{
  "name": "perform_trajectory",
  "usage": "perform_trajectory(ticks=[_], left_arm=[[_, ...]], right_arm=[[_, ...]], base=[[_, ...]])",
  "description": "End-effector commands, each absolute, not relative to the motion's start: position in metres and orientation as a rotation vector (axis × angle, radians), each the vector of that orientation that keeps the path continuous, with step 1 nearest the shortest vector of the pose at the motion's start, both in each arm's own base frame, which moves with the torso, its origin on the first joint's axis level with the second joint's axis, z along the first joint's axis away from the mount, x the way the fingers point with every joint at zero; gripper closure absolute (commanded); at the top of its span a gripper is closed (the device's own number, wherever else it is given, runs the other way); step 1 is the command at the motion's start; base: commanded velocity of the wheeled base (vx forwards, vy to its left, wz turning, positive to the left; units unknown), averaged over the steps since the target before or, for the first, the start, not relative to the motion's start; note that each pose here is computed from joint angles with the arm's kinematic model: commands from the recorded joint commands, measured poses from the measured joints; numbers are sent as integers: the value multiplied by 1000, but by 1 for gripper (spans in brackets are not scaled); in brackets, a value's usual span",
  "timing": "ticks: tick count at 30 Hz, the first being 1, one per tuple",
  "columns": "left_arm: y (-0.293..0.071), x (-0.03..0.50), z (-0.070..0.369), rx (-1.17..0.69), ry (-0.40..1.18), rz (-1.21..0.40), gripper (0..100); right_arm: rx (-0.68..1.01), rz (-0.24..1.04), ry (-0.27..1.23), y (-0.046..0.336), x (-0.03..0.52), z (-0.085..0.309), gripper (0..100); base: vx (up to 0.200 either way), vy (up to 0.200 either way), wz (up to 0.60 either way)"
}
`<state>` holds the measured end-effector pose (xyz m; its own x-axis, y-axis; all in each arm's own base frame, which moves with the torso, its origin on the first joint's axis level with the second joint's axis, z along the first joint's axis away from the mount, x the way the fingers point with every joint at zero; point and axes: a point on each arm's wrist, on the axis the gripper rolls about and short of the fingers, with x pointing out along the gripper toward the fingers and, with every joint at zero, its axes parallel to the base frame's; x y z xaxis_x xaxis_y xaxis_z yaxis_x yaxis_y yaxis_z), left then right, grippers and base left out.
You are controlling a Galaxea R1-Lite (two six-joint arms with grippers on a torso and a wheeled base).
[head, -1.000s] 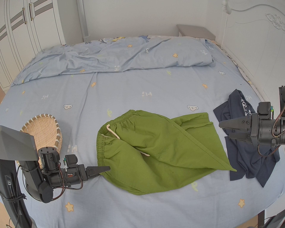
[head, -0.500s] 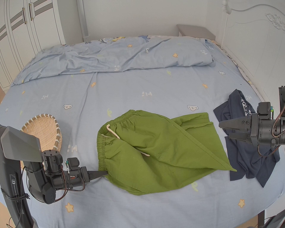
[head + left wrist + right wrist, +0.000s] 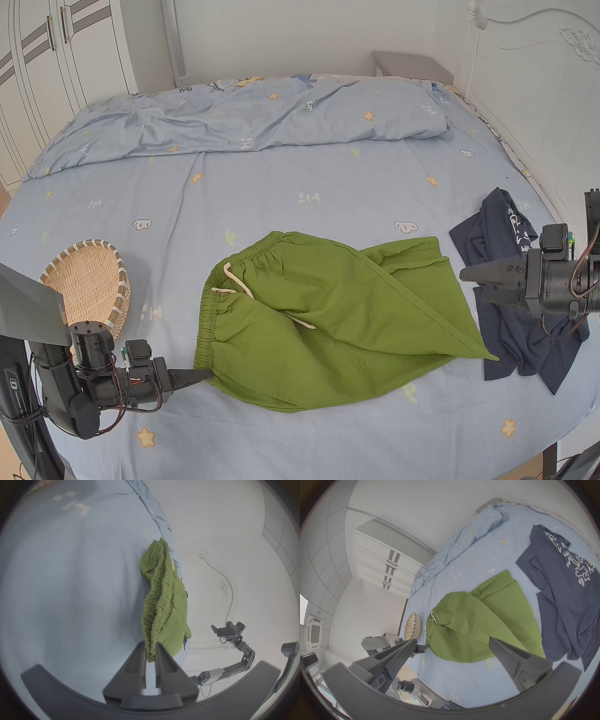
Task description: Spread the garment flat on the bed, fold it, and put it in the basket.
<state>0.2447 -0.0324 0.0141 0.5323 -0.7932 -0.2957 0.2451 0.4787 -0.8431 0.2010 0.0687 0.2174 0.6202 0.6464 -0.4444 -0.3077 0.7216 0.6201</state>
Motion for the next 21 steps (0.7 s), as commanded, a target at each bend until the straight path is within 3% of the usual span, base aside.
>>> perform_trajectory(ticks=[1,14,21], left_arm=[[-20,221,33,-862,723,-679,100],[-5,204,41,-897,724,-616,100],[6,204,40,-915,705,-583,100]], right_arm=[[520,545,786,65,196,195,0],[346,487,1056,42,189,111,0],[321,479,1104,36,204,87,0]], base=[[0,0,0],[0,0,0],[0,0,0]])
